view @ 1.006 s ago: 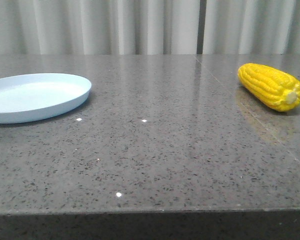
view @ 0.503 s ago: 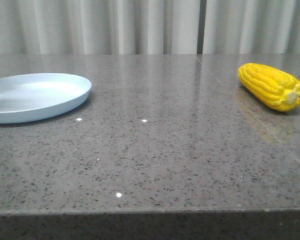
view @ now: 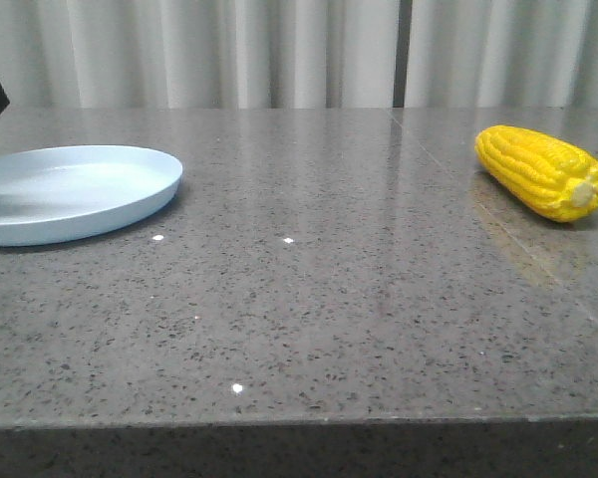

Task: Place corn on plate with both arms
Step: 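Lower the left gripper onto the rim of the pale blue plate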

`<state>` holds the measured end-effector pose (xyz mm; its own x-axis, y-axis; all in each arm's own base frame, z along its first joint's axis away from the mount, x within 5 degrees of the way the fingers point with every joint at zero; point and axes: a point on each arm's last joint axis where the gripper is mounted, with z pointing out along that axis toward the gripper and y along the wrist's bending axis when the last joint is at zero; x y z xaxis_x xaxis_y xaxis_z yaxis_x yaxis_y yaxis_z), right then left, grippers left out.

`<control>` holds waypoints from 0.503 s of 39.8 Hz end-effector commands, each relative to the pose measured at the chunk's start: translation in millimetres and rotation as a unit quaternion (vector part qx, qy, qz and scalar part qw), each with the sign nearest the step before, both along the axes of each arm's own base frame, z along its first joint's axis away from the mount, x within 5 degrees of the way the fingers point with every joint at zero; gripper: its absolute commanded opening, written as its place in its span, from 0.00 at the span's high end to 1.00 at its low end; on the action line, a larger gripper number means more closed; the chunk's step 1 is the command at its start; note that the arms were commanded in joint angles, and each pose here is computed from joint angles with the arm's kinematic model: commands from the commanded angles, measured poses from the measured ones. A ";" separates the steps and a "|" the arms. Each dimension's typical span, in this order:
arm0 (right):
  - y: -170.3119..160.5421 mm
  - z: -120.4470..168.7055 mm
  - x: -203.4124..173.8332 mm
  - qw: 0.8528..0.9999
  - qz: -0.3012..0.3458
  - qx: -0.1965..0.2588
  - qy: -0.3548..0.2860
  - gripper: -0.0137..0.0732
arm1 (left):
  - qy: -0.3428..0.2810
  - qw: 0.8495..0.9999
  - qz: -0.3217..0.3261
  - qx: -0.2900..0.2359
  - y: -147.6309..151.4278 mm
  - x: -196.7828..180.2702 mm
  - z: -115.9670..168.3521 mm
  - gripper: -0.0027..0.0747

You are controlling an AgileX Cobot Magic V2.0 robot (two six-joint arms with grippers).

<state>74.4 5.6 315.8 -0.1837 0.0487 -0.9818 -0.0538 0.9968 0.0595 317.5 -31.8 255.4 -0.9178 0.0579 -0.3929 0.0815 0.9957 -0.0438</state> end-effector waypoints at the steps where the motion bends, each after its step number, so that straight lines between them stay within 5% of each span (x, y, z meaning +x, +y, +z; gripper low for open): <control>1: -1.1 16.6 1.6 0.999 -0.007 0.002 -0.048 0.10 | -0.052 0.999 0.004 -0.013 -3.1 2.1 22.1 0.85; 4: -1.1 16.6 1.6 0.999 -0.007 0.002 -0.048 0.10 | -0.053 0.999 0.005 -0.013 -3.2 2.3 22.2 0.99; 20: -1.1 16.6 1.6 0.999 -0.007 0.002 -0.048 0.10 | -0.069 0.992 0.025 -0.100 -15.6 1.9 42.6 0.99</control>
